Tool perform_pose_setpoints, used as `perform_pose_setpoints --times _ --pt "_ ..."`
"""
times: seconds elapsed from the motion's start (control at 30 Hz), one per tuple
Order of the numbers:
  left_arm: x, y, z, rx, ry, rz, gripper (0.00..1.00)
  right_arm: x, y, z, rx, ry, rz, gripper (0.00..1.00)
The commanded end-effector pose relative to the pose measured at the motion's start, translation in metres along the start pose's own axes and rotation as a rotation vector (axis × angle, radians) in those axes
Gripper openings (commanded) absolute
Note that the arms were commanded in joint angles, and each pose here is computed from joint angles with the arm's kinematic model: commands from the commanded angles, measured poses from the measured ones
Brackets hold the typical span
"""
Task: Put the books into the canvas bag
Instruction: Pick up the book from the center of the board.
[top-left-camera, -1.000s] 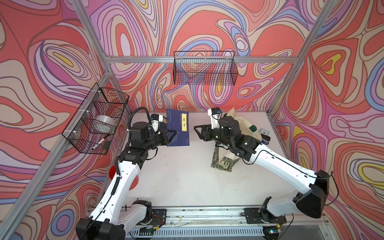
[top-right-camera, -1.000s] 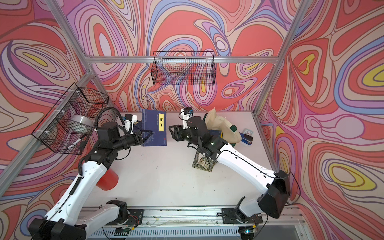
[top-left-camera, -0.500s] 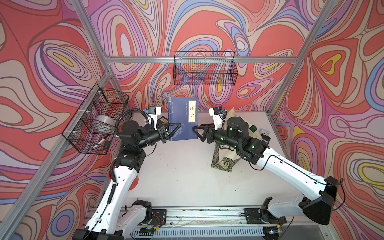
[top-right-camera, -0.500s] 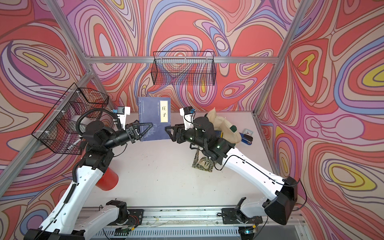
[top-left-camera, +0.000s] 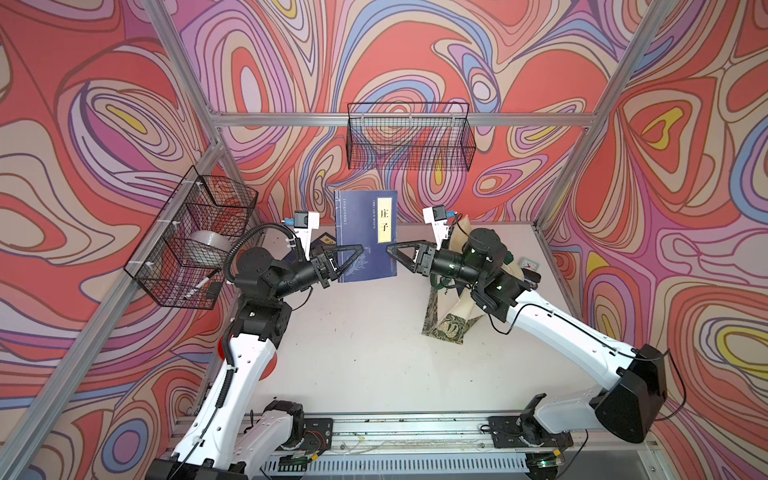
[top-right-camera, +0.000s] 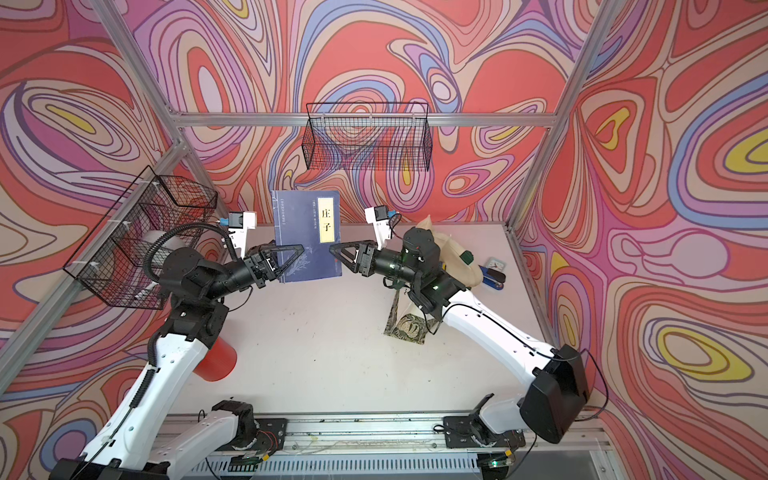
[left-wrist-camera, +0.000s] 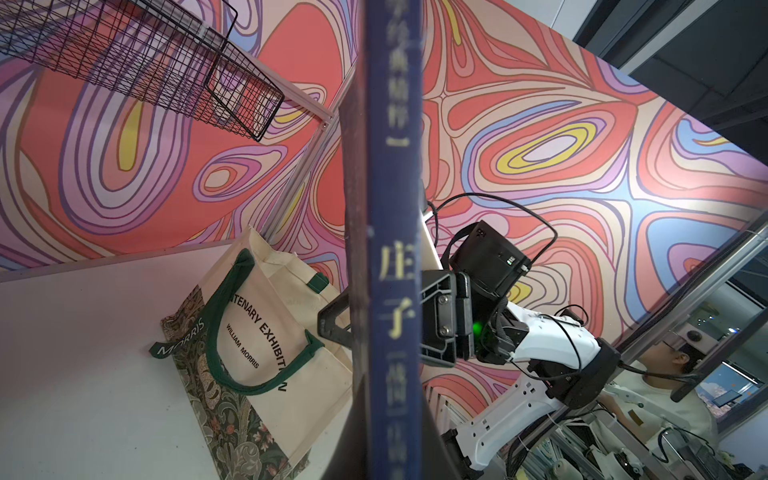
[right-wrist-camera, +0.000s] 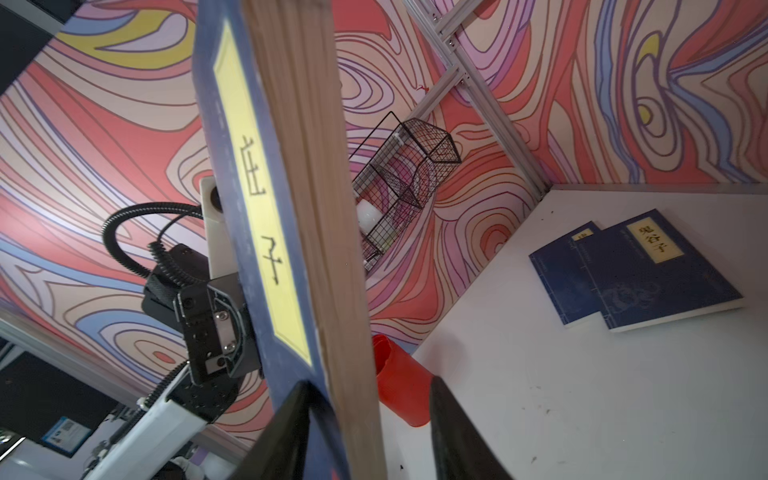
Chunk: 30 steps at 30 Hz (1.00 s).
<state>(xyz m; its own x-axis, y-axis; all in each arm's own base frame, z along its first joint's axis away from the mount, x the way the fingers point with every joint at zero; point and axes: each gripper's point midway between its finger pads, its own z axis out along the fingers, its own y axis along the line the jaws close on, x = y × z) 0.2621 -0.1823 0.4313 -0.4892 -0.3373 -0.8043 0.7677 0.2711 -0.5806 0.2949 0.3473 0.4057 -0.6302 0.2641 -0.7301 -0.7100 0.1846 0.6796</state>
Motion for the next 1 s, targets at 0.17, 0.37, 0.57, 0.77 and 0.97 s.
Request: perform_pose_setpoints --times 0.17,0.37,0.57,0.77,0.97 --pt "-0.003 -0.010 0.002 0.081 0.004 0.018 0.00 0.010 0.036 0.005 -0.243 0.102 0.055 0.12" --pt "0.001 -0.006 0.005 0.102 0.023 -0.007 0.00 0.014 0.040 0.006 -0.278 0.142 0.072 0.44" --pt "0.005 0.002 0.005 0.079 0.027 -0.023 0.00 0.010 0.046 0.003 -0.274 0.140 0.051 0.01" --pt "0.011 0.013 0.004 0.006 0.044 -0.032 0.49 -0.002 0.038 -0.007 -0.112 0.090 0.001 0.00" --pt "0.018 0.045 -0.002 -0.180 0.043 -0.043 0.70 -0.023 0.005 -0.047 0.278 0.028 -0.065 0.00"
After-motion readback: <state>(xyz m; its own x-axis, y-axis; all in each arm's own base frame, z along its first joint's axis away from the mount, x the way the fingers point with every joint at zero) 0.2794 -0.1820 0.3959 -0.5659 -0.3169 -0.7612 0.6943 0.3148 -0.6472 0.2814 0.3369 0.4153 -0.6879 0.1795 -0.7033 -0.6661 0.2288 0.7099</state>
